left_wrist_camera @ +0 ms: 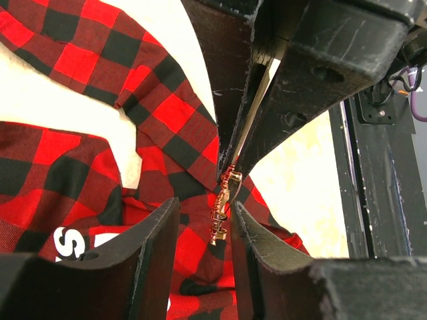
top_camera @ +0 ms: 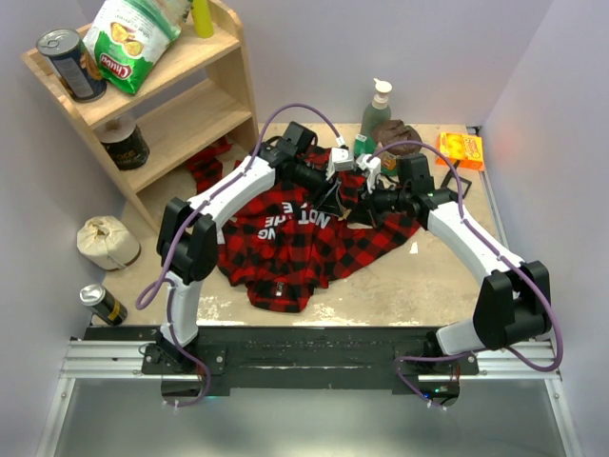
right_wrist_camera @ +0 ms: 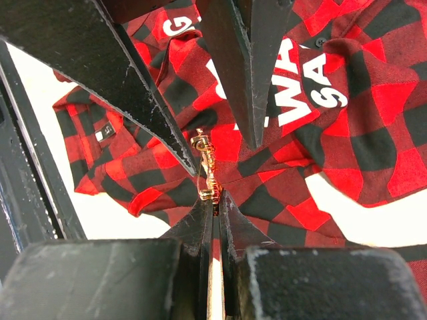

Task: Remove the brooch from the garment
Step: Adjust the brooch.

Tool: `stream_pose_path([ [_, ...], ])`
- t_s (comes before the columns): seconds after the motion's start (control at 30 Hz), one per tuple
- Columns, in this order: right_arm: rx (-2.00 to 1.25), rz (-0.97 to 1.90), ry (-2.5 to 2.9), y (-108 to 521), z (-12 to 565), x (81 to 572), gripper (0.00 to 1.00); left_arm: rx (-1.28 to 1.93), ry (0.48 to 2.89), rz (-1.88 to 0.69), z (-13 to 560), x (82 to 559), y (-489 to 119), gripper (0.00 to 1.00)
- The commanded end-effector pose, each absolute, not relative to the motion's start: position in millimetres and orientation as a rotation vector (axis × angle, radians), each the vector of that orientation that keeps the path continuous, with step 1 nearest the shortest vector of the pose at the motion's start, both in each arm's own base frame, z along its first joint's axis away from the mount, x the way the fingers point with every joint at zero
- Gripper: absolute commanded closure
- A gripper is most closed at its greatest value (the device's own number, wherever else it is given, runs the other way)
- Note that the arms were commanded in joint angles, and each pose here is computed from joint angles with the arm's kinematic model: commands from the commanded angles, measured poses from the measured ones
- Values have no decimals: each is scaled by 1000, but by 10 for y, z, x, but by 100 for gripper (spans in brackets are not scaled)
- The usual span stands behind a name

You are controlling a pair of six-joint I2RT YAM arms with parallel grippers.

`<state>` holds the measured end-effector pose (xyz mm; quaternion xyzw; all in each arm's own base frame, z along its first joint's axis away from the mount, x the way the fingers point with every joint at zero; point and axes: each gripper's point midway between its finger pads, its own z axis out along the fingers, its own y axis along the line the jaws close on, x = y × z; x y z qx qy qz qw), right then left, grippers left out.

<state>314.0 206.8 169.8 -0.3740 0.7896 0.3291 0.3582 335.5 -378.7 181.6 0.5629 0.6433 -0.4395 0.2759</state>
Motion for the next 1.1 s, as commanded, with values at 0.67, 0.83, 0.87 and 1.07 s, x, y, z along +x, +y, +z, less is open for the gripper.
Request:
stream_pose_path([
  [0.67,-1024,897,1950,2163,1948,3077,100,1481,1636,-1100,2148,3510,-3853,59],
  [0.83,-1024,900,1952,2168,1943,3074,100,1486,1632,-1120,2143,3475,-3861,58],
  [0.87,-1024,899,1951,2168,1948,3073,100,1486,1631,-1122,2144,3477,-3865,56],
  [1.07,-1025,897,1952,2165,1941,3073,100,1482,1629,-1122,2155,3483,-3871,53],
])
